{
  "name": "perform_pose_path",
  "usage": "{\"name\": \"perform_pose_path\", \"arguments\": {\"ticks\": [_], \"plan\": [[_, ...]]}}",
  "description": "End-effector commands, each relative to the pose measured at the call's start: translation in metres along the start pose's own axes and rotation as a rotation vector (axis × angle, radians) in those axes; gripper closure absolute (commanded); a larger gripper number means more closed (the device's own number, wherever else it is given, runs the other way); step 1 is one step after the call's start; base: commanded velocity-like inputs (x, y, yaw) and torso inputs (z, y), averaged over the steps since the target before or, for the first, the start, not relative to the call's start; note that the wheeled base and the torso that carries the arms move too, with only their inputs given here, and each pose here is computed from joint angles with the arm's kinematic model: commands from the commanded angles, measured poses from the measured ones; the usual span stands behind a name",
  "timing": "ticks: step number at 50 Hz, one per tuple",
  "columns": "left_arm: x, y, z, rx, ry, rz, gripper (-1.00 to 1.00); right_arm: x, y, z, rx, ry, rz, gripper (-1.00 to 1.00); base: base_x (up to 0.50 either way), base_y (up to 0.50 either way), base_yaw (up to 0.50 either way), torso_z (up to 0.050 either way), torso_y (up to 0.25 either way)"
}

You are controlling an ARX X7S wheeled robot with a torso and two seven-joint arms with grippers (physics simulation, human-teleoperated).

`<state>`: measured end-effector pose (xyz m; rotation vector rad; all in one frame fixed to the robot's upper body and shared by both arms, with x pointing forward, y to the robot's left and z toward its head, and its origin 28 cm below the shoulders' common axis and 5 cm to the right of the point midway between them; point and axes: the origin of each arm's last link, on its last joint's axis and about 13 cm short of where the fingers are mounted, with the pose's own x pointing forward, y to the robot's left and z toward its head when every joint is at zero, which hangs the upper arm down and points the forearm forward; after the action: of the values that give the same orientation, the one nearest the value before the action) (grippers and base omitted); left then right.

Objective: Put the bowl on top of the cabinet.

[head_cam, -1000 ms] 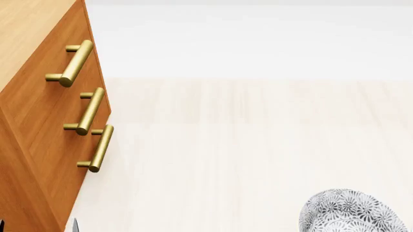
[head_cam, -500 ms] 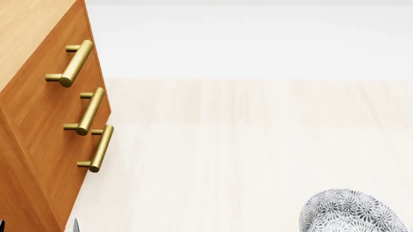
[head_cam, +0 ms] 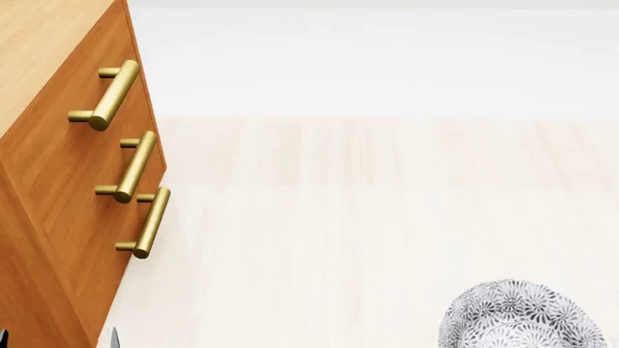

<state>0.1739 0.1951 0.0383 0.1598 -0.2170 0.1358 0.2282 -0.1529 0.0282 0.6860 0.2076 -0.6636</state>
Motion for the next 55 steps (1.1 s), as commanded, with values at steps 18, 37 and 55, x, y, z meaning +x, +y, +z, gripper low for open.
{"name": "perform_pose_path", "arguments": {"ticks": [18,37,55], "plan": [[-0.001,0.000,0.000,0.000,-0.002,0.003,-1.00,-0.004,-0.001,0.000,0.007,0.000,0.017,1.00,0.00,0.00,0.00,0.000,0.000],[0.001,-0.001,-0.001,0.004,0.002,-0.002,-1.00,-0.040,-0.009,0.012,0.044,-0.152,0.171,1.00,0.00,0.00,0.00,0.000,0.001],[-0.004,-0.001,0.003,0.060,0.022,-0.039,-1.00,-0.058,0.016,0.026,-0.134,-0.282,0.216,1.00,0.00,0.00,0.00,0.000,0.000]]}}
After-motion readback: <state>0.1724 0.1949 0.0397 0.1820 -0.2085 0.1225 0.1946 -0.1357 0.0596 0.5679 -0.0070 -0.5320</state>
